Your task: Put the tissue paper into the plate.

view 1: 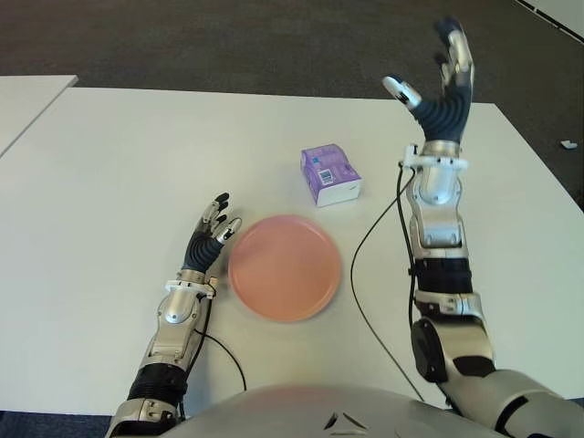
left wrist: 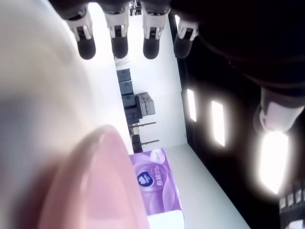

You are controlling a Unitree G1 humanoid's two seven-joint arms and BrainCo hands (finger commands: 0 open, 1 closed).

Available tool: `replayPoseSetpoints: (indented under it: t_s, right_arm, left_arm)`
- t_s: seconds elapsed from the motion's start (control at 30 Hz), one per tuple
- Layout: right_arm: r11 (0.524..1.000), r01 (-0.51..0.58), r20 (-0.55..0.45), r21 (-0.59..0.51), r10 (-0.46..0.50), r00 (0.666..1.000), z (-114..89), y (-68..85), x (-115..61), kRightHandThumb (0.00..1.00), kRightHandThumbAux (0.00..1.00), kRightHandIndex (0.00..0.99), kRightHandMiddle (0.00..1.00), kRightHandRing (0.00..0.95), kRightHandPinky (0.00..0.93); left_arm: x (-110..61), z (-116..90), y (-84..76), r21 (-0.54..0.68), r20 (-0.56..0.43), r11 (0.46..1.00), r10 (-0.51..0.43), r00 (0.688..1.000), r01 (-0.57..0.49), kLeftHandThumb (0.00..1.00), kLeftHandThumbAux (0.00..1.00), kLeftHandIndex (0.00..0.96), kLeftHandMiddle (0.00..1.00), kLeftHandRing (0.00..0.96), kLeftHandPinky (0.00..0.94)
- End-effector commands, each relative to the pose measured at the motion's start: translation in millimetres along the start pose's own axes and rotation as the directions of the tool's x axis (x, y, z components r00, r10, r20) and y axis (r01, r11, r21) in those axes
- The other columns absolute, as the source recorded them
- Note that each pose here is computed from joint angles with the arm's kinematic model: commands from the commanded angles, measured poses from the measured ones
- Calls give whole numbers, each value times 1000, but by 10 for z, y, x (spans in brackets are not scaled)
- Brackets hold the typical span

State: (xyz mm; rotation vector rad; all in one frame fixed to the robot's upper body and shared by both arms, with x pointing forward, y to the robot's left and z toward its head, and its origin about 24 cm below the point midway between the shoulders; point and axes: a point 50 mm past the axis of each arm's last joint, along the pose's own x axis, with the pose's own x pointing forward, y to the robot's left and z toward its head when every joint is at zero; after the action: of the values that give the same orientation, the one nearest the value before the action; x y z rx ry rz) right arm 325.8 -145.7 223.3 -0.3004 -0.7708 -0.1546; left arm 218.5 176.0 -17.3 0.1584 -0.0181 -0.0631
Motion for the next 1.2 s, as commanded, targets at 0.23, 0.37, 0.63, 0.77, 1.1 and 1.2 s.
replayPoseSetpoints:
  t_s: [0.23, 0.37, 0.63, 0.77, 1.1, 1.2]
  right_arm:
    - [855, -440, -49, -274, 445, 894, -308, 374, -2, 363, 525, 108, 59, 39, 83]
    - [750, -535, -78, -389, 551, 831, -456, 584, 61, 357, 484, 91, 56, 42, 75]
    - [577, -642, -140, -505, 680, 720, -630, 776, -4, 330, 420, 83, 40, 31, 64]
    - [514, -663, -169, -544, 707, 687, -735, 803, -101, 327, 416, 88, 34, 26, 62]
    - [260, -714, -315, -650, 763, 564, -980, 796, -266, 290, 451, 75, 11, 2, 27]
    - [207, -724, -352, -658, 766, 538, -1026, 776, -292, 283, 459, 66, 6, 0, 20]
  left_arm:
    - [-110, -230, -30, -30, -157, 999, 6, 988, -11, 0, 392, 0, 0, 0, 0]
    - [-110, -222, -44, -25, -137, 1000, -3, 991, 0, 0, 395, 0, 0, 0, 0]
    - [-103, -232, -64, -38, -144, 999, 1, 990, -6, 0, 411, 0, 0, 0, 0]
    - [-107, -234, -77, -45, -140, 999, -2, 990, -4, 0, 417, 0, 0, 0, 0]
    - [-113, -249, -81, -50, -138, 999, 7, 990, -14, 0, 408, 0, 0, 0, 0]
    - [-118, -243, -76, -53, -128, 998, 9, 992, -16, 0, 407, 0, 0, 0, 0]
